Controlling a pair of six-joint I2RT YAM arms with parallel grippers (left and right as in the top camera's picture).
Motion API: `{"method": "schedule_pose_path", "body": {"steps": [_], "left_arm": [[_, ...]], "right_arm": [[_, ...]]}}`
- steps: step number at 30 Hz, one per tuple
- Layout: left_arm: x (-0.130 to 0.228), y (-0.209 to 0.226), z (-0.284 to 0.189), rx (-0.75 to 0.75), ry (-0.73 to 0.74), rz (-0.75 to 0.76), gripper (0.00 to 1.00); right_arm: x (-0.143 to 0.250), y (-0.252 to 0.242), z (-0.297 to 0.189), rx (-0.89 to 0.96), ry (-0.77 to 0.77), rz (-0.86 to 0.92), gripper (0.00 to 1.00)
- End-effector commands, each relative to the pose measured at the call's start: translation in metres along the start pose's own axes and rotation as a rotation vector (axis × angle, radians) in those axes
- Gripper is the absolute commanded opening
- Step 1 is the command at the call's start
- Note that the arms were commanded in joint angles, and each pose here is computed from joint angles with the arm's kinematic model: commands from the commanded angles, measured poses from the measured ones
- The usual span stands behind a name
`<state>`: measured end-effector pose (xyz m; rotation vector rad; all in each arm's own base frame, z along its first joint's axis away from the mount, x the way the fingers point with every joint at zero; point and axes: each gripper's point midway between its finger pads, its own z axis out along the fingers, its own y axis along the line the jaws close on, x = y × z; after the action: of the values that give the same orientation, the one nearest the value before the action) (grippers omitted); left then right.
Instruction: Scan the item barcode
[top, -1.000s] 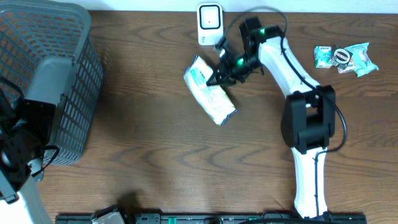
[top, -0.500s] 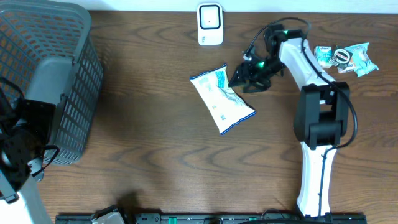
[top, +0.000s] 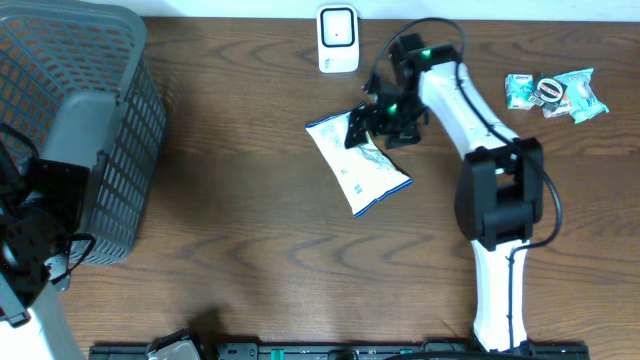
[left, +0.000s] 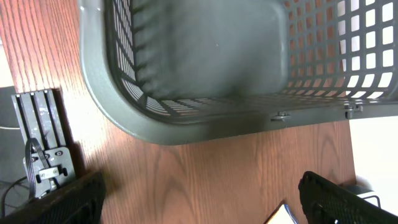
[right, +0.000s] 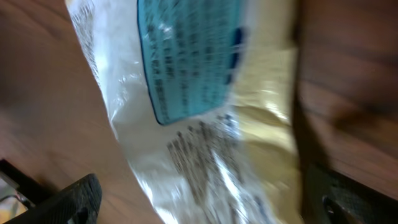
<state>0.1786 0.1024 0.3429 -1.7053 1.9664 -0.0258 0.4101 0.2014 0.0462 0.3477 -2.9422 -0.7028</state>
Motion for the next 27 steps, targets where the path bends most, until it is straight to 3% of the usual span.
{"method": "schedule_pose_path", "body": {"steps": [1,4,5,7,11,13,17,18,19,27], "left_arm": [[0.003,0.010,-0.002,-0.041,0.012,-0.004,0.98],[0.003,0.010,-0.002,-0.041,0.012,-0.004,0.98],[0.003,0.010,-0.002,-0.041,0.012,-0.004,0.98],[0.003,0.010,-0.002,-0.040,0.012,-0.004,0.97],[0.003,0.010,-0.002,-0.041,0.012,-0.004,0.98],[0.003,0.010,-0.002,-0.041,0.012,-0.004,0.98],[0.003,0.010,-0.002,-0.041,0.012,-0.004,0.98],[0.003,0.010,-0.002,-0.041,0.012,-0.004,0.98],[0.003,0.010,-0.002,-0.041,0.012,-0.004,0.98],[0.003,0.010,-0.002,-0.041,0.012,-0.004,0.98]], "right_arm": [[0.007,0.009,0.024,-0.025,0.058,-0.026,0.99],[0.010,0.013,0.032,-0.023,0.077,-0.058,0.91],[0.010,0.013,0.034,-0.023,0.078,-0.060,0.81],[0.009,0.012,0.037,-0.023,0.076,-0.060,0.72],[0.007,0.004,0.044,-0.024,0.083,-0.048,0.71],[0.009,0.002,0.051,-0.031,0.100,-0.038,0.62],[0.010,0.006,0.051,-0.060,0.102,-0.036,0.34],[0.008,0.010,0.051,-0.077,0.096,-0.039,0.12],[0.007,0.011,0.050,-0.089,0.093,-0.036,0.01],[-0.022,0.039,-0.007,-0.283,-0.042,-0.057,0.01]]}}
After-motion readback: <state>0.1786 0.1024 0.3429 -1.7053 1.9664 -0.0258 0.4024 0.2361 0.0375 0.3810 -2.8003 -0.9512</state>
